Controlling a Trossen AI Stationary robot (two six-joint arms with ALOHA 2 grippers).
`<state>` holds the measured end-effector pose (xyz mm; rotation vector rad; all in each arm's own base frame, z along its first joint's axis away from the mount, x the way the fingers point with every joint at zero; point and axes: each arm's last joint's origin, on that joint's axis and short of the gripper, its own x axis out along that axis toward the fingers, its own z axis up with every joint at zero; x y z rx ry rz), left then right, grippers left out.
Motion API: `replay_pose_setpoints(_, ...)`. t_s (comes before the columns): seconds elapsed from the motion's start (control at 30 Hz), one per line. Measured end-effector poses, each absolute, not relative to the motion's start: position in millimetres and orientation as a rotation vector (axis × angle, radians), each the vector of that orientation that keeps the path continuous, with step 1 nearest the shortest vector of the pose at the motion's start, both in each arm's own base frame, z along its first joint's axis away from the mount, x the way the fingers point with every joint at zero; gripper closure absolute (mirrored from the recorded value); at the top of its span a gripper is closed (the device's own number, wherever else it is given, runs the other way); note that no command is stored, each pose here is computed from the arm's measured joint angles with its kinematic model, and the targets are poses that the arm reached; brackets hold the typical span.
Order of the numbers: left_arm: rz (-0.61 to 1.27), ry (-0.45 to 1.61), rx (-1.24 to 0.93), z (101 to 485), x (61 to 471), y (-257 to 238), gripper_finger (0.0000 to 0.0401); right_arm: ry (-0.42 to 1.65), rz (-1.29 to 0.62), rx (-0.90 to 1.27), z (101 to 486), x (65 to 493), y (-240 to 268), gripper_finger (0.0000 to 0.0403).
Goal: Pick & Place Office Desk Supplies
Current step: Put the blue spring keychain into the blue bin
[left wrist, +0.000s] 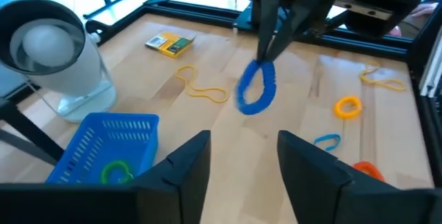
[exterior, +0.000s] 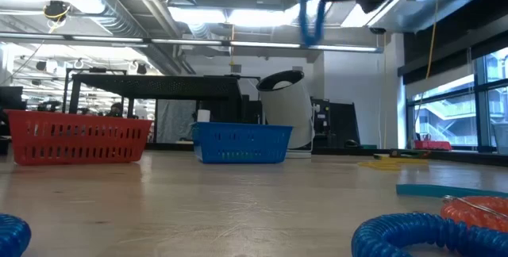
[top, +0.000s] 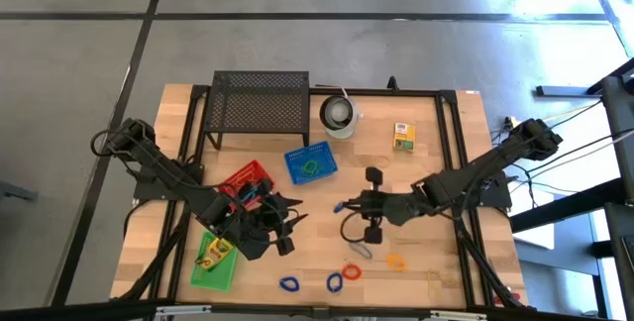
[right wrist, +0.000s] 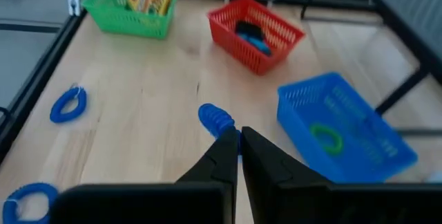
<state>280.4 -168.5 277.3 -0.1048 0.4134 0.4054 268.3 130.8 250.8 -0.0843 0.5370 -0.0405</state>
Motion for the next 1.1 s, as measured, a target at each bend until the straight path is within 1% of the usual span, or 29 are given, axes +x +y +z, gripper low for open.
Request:
replay_pose_setpoints(0.2, 0.409, 0.401, -0.052, 265.6, 295.1, -171.5, 0.0193, 0.492, -0.033, -0.114, 255.5, 277.0, 120.5, 0.0386)
replay_pose_setpoints(0.3, 0.42, 0.383, 0.041, 258.2, 306.9, -171.9, 0.0177, 0.479, -0.043, -0.113, 256.9, 279.3, 117.0, 0.0386)
replay_pose_setpoints(0.47, 0.434, 0.355, 0.176, 246.3, 328.8, -168.8, 0.0167, 0.471, -0.055, -0.106, 257.7, 281.3, 113.5, 0.0386)
replay_pose_setpoints(0.6, 0.449, 0.33, 0.194, 239.6, 342.4, -163.3, 0.0167, 0.471, -0.056, -0.106, 257.8, 281.5, 113.0, 0.0386)
replay_pose_setpoints(0.73, 0.467, 0.331, 0.201, 233.6, 350.1, -156.9, 0.017, 0.469, -0.055, -0.109, 257.9, 281.5, 113.2, 0.0386)
replay_pose_setpoints(0.9, 0.474, 0.34, 0.129, 229.1, 357.1, -145.1, 0.0178, 0.469, -0.055, -0.111, 257.9, 281.5, 113.2, 0.0386)
replay_pose_setpoints(1.0, 0.438, 0.35, 0.098, 228.5, 359.4, -141.9, 0.0206, 0.469, -0.057, -0.112, 258.0, 281.5, 113.1, 0.0386)
replay_pose_setpoints(1.1, 0.401, 0.36, 0.089, 228.0, 360.2, -141.9, 0.0259, 0.469, -0.057, -0.112, 258.0, 281.5, 113.1, 0.0386)
